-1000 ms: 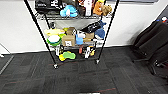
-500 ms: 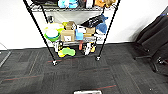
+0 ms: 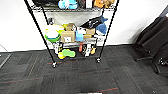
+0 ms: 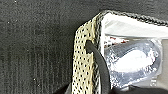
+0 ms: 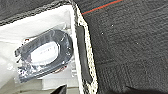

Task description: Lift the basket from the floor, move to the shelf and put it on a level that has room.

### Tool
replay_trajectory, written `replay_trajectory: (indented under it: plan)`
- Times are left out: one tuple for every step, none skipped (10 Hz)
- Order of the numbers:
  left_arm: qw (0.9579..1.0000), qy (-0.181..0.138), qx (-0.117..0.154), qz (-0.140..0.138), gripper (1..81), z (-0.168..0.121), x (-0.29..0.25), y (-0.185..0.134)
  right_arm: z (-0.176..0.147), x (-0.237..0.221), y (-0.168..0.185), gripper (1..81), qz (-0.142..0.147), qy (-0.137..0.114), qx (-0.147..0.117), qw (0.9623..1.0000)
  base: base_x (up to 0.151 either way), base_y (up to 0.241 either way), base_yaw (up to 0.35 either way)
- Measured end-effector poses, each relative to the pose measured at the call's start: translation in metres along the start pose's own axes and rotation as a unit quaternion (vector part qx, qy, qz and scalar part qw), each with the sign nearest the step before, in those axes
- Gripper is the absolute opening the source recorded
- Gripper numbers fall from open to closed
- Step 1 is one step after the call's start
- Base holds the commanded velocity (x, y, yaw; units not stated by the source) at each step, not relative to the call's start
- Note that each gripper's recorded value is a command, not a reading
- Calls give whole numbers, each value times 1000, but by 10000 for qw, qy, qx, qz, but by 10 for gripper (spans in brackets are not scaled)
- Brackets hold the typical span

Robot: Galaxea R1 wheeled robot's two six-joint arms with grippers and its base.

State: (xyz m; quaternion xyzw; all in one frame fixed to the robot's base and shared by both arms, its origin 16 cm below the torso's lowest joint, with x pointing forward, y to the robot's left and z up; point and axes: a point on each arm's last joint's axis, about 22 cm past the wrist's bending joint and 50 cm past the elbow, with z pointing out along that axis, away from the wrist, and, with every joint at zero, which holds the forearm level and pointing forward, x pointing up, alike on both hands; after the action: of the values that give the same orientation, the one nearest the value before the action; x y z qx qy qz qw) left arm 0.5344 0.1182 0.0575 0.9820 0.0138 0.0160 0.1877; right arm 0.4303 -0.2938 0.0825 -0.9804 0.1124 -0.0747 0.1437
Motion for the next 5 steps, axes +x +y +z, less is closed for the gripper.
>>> replay_trajectory:
  plan:
    - [10000,35,-3,3,811,4,3,-1,5,4,0,811,-21,25,12,10000,0,0,0]
    - [10000,42,-5,-5,811,5,3,-2,6,4,1,811,-39,10,12,10000,0,0,0]
    - [10000,35,-5,-19,811,6,3,-3,8,7,1,811,-51,20,9,10000,0,0,0]
    - [10000,39,-6,-35,811,6,4,-3,7,13,0,811,-76,41,12,10000,0,0,0]
    - [10000,25,-3,-51,811,6,2,-3,6,23,-1,811,-97,94,18,9999,0,0,0]
